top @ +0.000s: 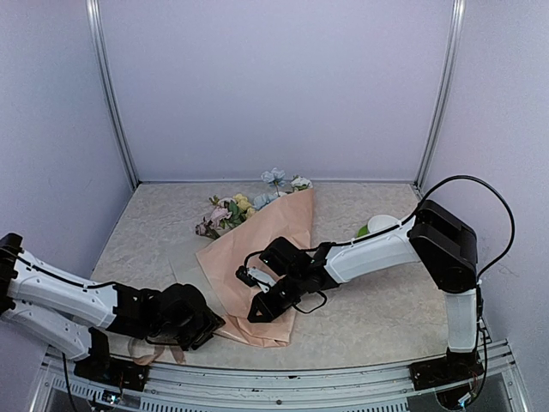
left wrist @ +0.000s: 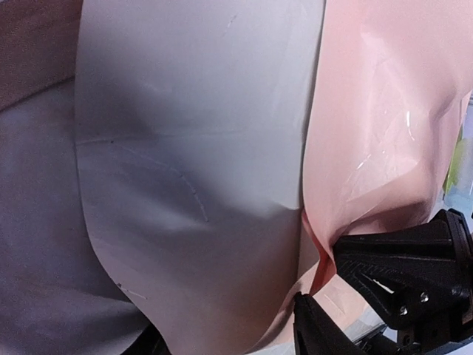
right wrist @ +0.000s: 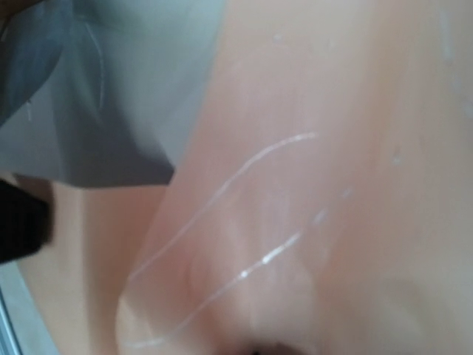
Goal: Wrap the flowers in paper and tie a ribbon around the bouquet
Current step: Pick up the two-thirds-folded wrapping paper from the center of the board, then fold the 2/3-folded wrapping paper at the center of the board.
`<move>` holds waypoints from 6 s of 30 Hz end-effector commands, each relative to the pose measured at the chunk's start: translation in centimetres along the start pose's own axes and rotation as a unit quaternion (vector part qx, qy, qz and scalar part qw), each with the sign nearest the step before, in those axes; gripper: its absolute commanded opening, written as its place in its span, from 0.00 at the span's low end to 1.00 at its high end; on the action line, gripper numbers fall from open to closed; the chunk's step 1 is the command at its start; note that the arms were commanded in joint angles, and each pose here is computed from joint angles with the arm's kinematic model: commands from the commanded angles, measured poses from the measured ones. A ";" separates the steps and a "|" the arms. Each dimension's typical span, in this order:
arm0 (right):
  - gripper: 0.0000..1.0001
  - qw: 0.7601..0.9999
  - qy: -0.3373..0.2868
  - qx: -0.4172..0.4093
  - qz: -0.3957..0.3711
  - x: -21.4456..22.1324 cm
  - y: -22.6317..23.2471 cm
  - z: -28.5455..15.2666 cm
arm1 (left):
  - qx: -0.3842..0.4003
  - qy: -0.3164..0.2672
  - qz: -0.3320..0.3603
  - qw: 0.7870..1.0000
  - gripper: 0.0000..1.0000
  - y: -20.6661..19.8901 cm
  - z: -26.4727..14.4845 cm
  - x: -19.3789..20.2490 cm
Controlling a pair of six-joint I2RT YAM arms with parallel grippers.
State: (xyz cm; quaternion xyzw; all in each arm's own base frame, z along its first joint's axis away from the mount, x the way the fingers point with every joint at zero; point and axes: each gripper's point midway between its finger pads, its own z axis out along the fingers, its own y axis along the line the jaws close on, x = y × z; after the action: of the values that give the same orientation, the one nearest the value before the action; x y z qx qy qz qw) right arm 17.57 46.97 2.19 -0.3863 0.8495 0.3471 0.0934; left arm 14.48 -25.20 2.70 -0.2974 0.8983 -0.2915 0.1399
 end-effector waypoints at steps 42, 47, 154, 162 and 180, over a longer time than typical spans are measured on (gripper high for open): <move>0.11 0.996 -0.027 -0.050 0.074 3.7 -1.1 -2.2 | 0.005 0.043 0.324 0.945 0.00 -12.3 6.0 0.7; 0.11 0.992 -0.074 -0.076 0.069 2.1 0.3 -4.6 | -0.003 0.065 0.329 0.942 0.00 -11.4 7.2 0.5; 0.51 0.960 -0.254 -0.114 0.031 -13.3 -9.8 -24.1 | -0.007 0.224 0.787 0.575 0.00 -10.1 9.4 15.1; 0.76 0.970 -0.210 -0.110 0.043 -11.7 -9.1 -19.4 | -0.005 0.225 0.788 0.573 0.00 -10.2 9.3 15.1; 0.00 0.969 -0.186 -0.124 0.103 -10.1 -11.9 -16.3 | 0.000 0.208 0.787 0.581 0.16 -11.0 8.8 14.6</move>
State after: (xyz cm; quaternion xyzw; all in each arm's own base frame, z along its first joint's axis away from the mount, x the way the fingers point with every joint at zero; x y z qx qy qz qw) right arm 33.52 38.06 13.82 -0.2704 0.7912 0.5234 0.1641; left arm 12.57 -45.89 1.93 0.5893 0.7856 -0.1211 0.1444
